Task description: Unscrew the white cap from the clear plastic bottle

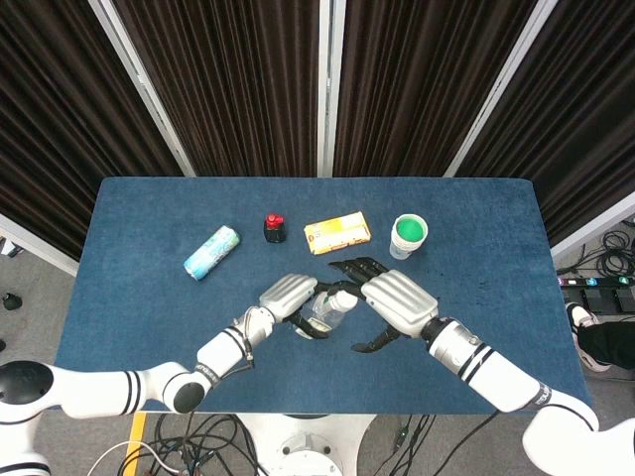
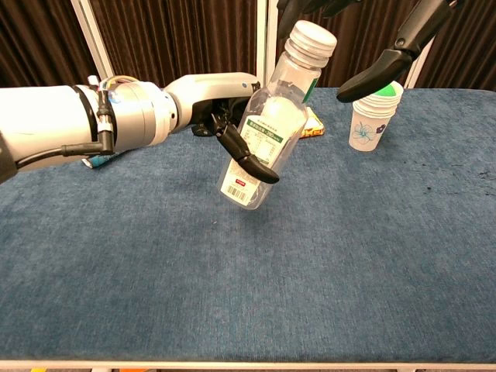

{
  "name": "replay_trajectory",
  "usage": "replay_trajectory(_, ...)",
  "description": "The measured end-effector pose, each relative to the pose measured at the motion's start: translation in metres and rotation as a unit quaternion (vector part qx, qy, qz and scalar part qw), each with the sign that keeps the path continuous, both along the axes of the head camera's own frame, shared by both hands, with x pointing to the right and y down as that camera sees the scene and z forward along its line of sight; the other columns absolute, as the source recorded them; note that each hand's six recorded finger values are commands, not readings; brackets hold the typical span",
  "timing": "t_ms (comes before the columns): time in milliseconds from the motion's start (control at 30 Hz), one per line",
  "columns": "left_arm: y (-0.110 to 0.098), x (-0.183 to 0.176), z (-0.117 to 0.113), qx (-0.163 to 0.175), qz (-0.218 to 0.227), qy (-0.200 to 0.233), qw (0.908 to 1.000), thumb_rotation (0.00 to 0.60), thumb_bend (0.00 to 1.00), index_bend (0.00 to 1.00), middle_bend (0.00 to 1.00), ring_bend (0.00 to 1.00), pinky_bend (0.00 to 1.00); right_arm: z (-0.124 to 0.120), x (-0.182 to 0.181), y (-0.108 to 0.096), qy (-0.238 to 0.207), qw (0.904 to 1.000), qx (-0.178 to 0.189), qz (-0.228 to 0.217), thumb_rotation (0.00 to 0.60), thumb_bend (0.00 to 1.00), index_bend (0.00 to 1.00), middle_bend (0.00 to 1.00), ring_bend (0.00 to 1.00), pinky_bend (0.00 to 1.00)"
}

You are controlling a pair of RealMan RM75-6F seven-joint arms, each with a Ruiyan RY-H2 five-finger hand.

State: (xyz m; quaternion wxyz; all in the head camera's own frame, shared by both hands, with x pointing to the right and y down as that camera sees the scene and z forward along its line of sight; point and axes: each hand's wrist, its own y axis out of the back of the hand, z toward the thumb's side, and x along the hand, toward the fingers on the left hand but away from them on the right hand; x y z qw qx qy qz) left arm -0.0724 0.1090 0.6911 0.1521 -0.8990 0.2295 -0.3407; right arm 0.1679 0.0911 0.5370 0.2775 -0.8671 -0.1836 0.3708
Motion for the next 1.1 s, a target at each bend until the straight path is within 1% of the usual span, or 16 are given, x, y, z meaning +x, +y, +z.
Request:
replay_trajectory(367,0.0,0.0,0.002,-0.001,0.002,-0.001,1.0,0.6,0.09,0.54,0.58,0.48,0.49,0.0,-0.003,0.001,-0.001,1.0,0.001,-0.007,0.543,0.02,0.25,0.02,0.0,0.0)
replay_trajectory(500,0.0,0.0,0.001,0.001,0.003,-0.001,1.0,0.6,0.09,0.54,0.58,0.48,0.49,-0.002,-0.004,-0.003,-0.008,0.9999,0.009,0.0,0.543,0.06,0.25,0.03,0.0,0.0)
replay_trajectory(667,0.001,-0.001,-0.001,0.003,0.005,0.001,1.0,0.6,0.09,0.54,0.58,0.48,0.49,-0.004,-0.001,-0.012,-0.013,0.9994,0.027,0.018,0.562,0.15,0.24,0.03,0.0,0.0)
replay_trajectory(800,0.002,-0.001,-0.002,0.004,0.005,0.002,1.0,0.6,0.09,0.54,0.58,0.48,0.49,-0.001,0.002,-0.015,-0.008,0.9992,0.03,0.026,0.597,0.21,0.26,0.04,0.0,0.0)
replay_trajectory(1000,0.003,-0.001,-0.002,0.005,0.003,0.002,1.0,0.6,0.09,0.54,0.58,0.48,0.48,0.0,0.003,-0.016,-0.004,0.9989,0.038,0.028,0.6,0.24,0.33,0.06,0.0,0.0)
replay_trajectory(1100,0.003,-0.001,-0.002,0.004,0.004,0.002,1.0,0.6,0.09,0.54,0.58,0.48,0.47,0.001,0.002,-0.016,-0.004,0.9988,0.039,0.028,0.6,0.24,0.34,0.06,0.0,0.0)
